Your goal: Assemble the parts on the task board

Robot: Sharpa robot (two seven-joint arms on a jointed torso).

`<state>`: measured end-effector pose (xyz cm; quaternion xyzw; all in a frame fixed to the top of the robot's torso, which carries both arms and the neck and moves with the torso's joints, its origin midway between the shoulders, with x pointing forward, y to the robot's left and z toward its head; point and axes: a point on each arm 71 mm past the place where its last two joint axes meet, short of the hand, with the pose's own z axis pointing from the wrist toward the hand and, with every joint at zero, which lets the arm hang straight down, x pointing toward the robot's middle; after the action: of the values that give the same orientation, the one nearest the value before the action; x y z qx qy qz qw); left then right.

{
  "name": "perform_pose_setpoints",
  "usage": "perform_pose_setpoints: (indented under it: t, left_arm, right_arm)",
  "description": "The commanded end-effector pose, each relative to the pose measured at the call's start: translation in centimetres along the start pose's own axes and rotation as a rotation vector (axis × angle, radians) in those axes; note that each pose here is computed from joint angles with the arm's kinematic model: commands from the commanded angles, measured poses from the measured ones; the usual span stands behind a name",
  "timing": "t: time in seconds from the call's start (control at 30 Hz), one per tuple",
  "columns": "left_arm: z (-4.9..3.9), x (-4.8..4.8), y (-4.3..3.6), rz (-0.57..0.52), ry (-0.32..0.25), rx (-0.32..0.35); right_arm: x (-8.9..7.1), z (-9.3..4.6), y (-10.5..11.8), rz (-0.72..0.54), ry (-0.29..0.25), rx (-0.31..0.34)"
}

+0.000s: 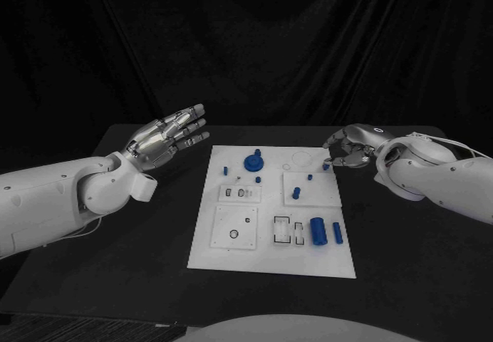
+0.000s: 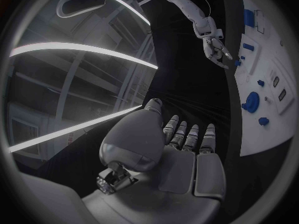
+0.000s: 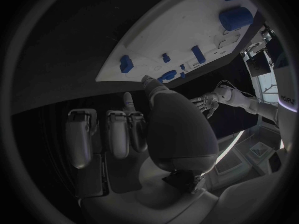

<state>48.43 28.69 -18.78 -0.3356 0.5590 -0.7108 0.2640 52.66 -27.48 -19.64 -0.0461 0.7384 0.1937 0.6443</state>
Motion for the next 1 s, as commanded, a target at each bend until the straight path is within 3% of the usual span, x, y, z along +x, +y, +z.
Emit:
perform_pose_setpoints:
  t: [0.03, 1.0]
  left_arm:
    - [-0.02, 0.12, -0.07, -0.009, 0.014, 0.014]
    - [-0.27, 0.0, -0.12, -0.012, 0.015, 0.01]
  right_arm:
    - [0.2, -0.1, -0.2, -0.006, 0.017, 0.019]
    - [1.7, 0.0, -0.6, -0.007, 0.072, 0.045]
